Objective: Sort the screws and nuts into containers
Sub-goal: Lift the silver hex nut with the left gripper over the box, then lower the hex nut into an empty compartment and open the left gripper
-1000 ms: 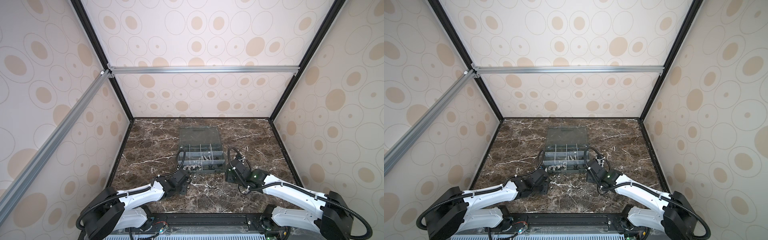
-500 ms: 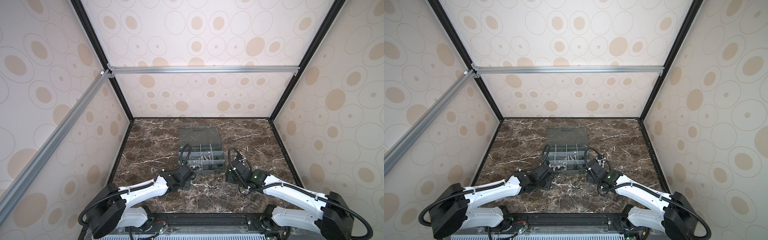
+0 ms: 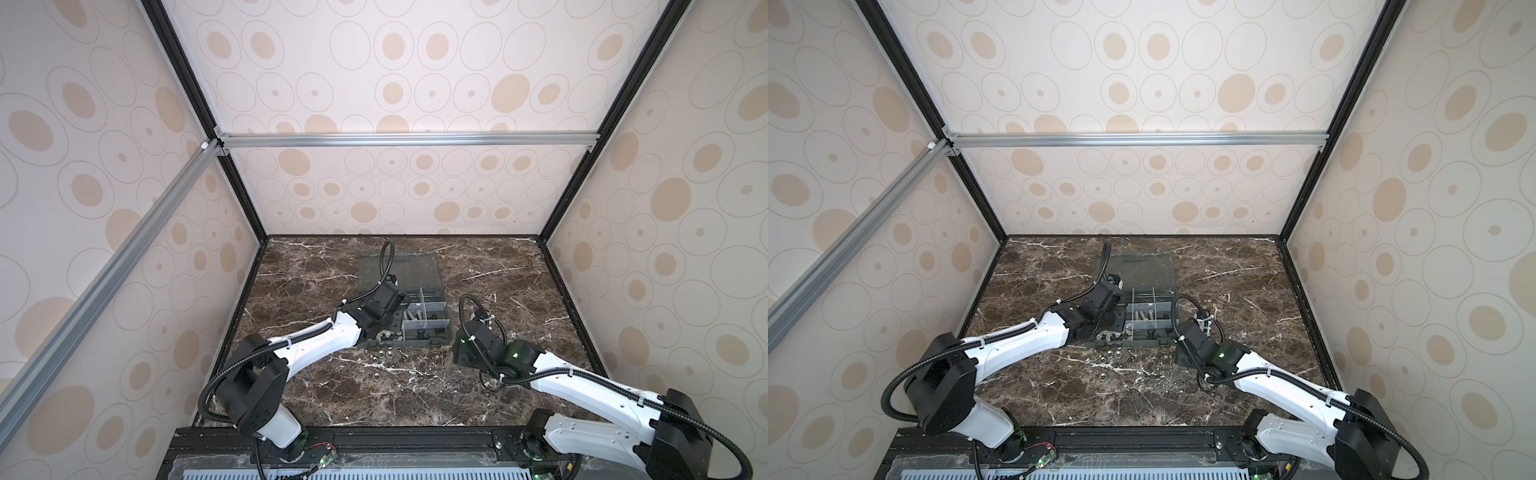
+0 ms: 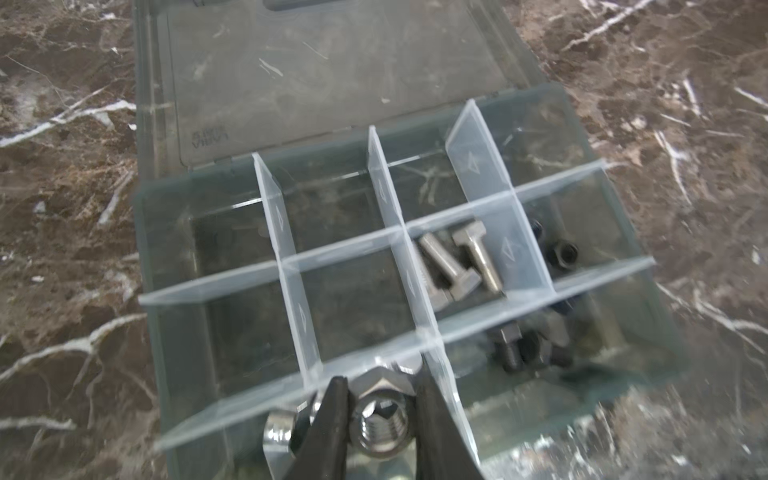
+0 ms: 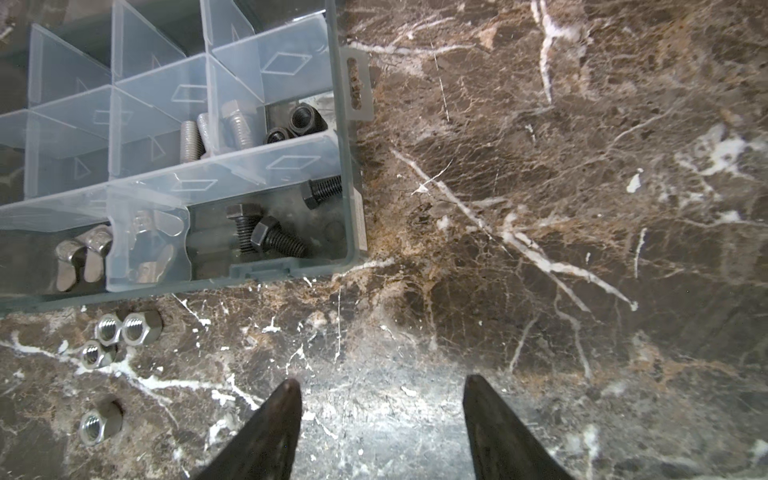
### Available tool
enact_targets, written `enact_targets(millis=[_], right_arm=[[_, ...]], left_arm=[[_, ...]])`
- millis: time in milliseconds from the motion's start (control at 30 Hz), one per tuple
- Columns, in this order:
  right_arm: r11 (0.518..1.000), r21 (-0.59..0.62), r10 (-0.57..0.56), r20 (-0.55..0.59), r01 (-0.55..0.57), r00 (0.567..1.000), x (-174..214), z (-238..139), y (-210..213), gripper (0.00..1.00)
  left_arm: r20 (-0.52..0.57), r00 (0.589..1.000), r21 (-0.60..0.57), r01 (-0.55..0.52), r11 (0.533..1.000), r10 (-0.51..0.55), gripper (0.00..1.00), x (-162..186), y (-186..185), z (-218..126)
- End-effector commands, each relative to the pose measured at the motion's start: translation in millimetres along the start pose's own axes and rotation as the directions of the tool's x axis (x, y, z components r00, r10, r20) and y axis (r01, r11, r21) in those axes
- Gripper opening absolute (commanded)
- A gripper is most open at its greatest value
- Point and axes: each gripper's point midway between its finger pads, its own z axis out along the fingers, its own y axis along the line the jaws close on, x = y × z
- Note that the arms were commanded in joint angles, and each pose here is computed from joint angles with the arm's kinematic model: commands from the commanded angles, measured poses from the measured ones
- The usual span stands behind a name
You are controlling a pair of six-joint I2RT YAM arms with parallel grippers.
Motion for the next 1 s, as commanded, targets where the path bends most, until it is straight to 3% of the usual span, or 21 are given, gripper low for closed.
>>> enact_targets(millis=[0, 133, 267, 367, 700, 967], right_arm=[[1.000, 0.027, 0.001, 0.017, -0.001, 1.000, -0.1, -5.8, -8.7, 0.65], [0.999, 0.035, 0.005, 0.016, -0.005, 1.000, 0.8, -7.7, -11.9, 0.65], [0.999, 0.039, 0.012, 0.009, -0.012, 1.000, 3.2, -7.6, -13.6, 0.65], [0.999, 0.042, 0.014, 0.010, -0.014, 1.000, 2.5, -8.2, -14.2, 0.65], [0.999, 0.045, 0.006, -0.008, -0.006, 1.000, 6.3, -4.2, -12.5, 0.65], [0.999, 0.031, -0.017, -0.042, 0.018, 0.999, 14.8, 11.3, -5.1, 0.65]], left_arm=[[0.042, 0.999, 0.035, -0.022, 0.999, 0.020, 0.24, -27.0, -5.3, 6.0], [0.022, 1.000, 0.057, -0.007, 0.998, 0.005, 0.26, -27.4, -5.3, 19.1], [0.032, 0.999, 0.066, 0.021, 0.998, -0.023, 0.47, -30.3, -5.0, 21.1], [0.053, 0.998, 0.076, 0.040, 0.996, -0.044, 0.53, -34.6, -4.2, 17.2], [0.208, 0.970, 0.166, 0.093, 0.982, -0.128, 0.56, -45.7, 0.0, -16.8], [0.254, 0.957, 0.130, 0.112, 0.985, -0.142, 0.57, -34.9, 21.1, -36.5]])
